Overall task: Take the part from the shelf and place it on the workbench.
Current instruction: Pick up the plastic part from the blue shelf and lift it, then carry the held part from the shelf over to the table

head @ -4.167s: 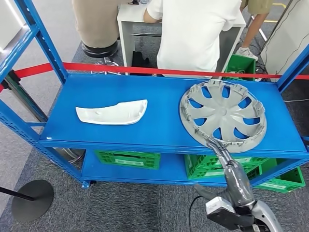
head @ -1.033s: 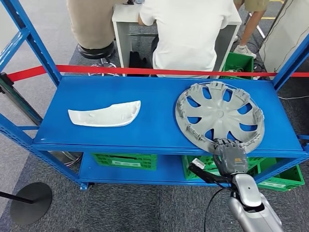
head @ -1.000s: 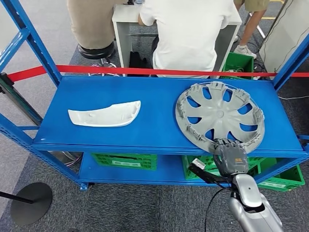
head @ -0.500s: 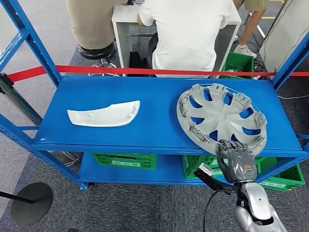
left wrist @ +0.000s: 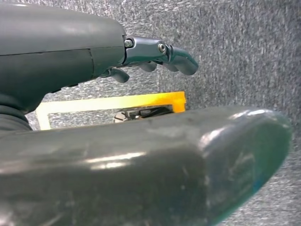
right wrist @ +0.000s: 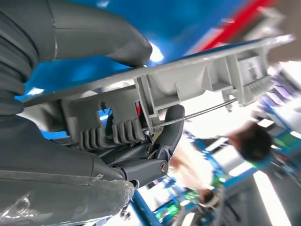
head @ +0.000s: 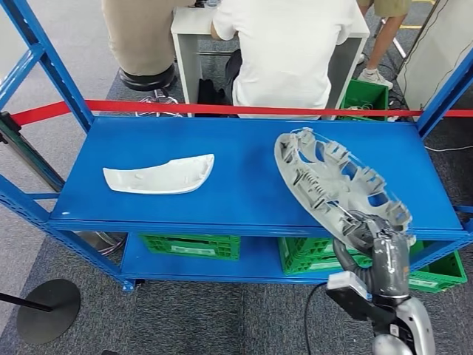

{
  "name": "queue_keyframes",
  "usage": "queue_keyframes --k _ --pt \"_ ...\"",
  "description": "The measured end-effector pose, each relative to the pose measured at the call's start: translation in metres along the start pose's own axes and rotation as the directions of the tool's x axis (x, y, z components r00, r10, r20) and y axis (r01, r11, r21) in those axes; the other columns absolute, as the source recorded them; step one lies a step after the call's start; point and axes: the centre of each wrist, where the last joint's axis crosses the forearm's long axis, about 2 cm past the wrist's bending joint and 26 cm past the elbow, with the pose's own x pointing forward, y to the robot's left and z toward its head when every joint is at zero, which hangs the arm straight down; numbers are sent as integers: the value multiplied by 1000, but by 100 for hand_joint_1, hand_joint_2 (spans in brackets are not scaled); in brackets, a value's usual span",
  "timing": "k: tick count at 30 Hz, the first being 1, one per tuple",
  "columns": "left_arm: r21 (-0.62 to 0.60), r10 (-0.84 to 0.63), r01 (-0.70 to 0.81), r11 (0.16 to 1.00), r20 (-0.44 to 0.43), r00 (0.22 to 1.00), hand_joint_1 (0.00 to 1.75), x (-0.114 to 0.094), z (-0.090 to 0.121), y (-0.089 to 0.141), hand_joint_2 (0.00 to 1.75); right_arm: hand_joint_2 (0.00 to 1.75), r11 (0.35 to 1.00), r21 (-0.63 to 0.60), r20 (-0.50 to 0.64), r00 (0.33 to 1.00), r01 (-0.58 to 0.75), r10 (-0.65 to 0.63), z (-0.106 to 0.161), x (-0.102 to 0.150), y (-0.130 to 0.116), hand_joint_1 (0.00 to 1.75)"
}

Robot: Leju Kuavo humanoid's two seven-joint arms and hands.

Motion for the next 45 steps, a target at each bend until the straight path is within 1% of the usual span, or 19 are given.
queue_keyframes --k 4,9,12,15,17,18,20,22,24,27,29,30,33,37,41,45 --pt "7 7 -7 1000 5 1000 0 0 0 0 0 175 994 -59 110 990 90 -83 0 15 -10 175" --pt "3 14 -14 1000 7 1000 0 1 0 0 0 175 969 -109 258 947 223 -189 0 34 -20 175" --pt "3 16 -16 1000 8 1000 0 1 0 0 0 175 946 -100 324 909 309 -263 0 44 -24 175" --pt "4 21 -21 1000 12 1000 0 1 -1 0 0 175 913 -43 388 849 405 -358 0 55 -27 175" --pt "6 24 -24 1000 16 1000 0 1 -1 1 0 175 875 27 423 788 483 -447 1 64 -27 175" --pt "5 27 -27 1000 17 999 0 1 -1 2 0 175 844 76 436 743 531 -507 1 69 -28 175" --pt "-3 36 -36 999 19 999 0 1 -1 2 0 175 762 188 453 634 619 -627 1 79 -29 175" --pt "-13 46 -45 999 21 999 0 2 -1 2 0 175 695 272 469 539 666 -700 1 88 -32 175" --pt "-27 69 -68 997 22 997 0 2 -1 1 0 175 631 355 476 447 690 -757 1 96 -34 175" --pt "-44 130 -130 991 5 991 0 2 -1 1 0 175 497 524 430 289 692 -856 0 109 -34 175" --pt "-43 160 -161 986 -28 987 0 2 -1 1 0 175 427 612 388 219 665 -896 -2 117 -33 175" --pt "-38 170 -171 985 -43 985 0 2 -1 1 0 175 404 643 373 196 651 -907 -3 120 -33 175" --pt "-13 186 -187 982 -69 980 0 3 -2 6 0 175 362 694 342 158 622 -926 -4 127 -30 175" --pt "53 202 -196 979 -147 968 0 3 -2 8 0 175 320 749 302 131 580 -944 -6 135 -26 175" --pt "92 200 -185 978 -197 960 0 5 -3 9 0 175 312 767 284 139 561 -949 -8 140 -23 175" --pt "96 199 -182 979 -206 958 0 6 -3 9 0 175 309 771 270 154 557 -950 -8 139 -20 175"
